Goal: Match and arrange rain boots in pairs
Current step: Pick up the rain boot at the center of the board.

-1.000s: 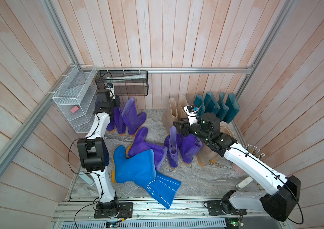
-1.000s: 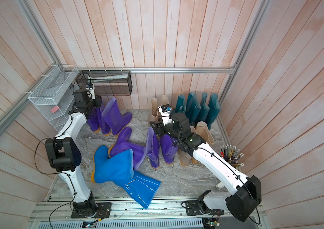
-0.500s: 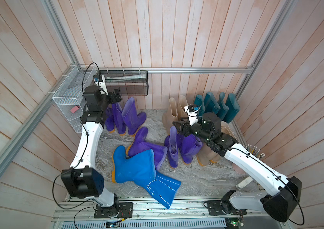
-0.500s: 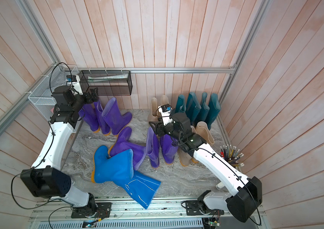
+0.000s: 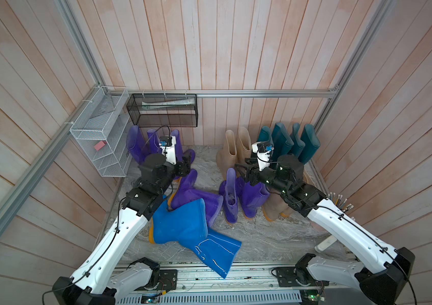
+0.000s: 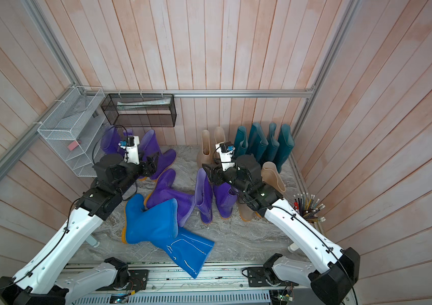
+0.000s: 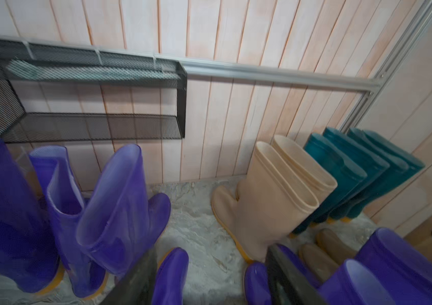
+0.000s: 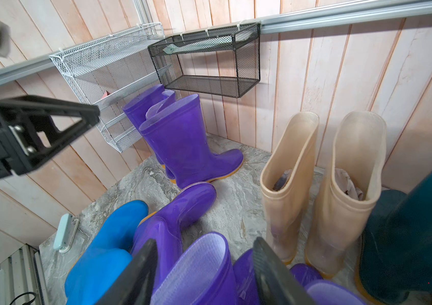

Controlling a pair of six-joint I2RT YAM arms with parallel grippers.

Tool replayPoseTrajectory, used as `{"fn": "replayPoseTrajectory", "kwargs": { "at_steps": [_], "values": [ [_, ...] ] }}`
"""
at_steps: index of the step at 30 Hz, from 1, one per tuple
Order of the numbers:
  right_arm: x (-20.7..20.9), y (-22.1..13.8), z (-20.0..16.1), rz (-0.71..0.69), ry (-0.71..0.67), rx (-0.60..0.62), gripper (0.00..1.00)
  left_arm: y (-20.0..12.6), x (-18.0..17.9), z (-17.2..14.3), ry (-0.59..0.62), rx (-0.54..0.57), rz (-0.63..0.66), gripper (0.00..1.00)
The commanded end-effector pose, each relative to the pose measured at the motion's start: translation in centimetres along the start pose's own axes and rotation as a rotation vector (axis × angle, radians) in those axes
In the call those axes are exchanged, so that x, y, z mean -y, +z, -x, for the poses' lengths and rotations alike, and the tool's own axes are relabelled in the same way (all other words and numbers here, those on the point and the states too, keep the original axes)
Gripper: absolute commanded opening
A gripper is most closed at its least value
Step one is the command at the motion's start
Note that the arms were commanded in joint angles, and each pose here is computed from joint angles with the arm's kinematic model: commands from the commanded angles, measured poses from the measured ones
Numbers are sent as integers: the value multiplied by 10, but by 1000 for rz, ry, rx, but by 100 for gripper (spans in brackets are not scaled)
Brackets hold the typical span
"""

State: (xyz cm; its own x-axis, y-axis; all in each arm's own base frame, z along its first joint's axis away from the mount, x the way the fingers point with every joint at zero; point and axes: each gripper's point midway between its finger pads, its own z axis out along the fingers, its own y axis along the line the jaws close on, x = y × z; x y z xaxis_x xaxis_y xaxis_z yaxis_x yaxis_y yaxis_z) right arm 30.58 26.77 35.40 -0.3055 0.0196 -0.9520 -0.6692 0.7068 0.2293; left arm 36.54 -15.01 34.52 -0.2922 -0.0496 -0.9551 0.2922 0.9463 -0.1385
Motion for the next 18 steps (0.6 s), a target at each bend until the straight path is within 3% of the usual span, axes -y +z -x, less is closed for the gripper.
{"fn": "replayPoseTrajectory", "kwargs": {
  "at_steps": [1, 7, 13, 18],
  "values": [
    [0, -3, -8, -14, 0, -9, 59, 37, 10, -63, -40, -183, -15, 67],
    [7, -14, -15, -59, -3, -12, 63, 35, 77, -98, 108, -306, -181, 85],
    [14, -17, -12, -98, -25, -6, 67, 8, 107, -132, 128, -425, -287, 89],
    [15, -12, -13, -105, -42, -19, 67, -1, 106, -149, 130, -473, -269, 90]
  ]
}}
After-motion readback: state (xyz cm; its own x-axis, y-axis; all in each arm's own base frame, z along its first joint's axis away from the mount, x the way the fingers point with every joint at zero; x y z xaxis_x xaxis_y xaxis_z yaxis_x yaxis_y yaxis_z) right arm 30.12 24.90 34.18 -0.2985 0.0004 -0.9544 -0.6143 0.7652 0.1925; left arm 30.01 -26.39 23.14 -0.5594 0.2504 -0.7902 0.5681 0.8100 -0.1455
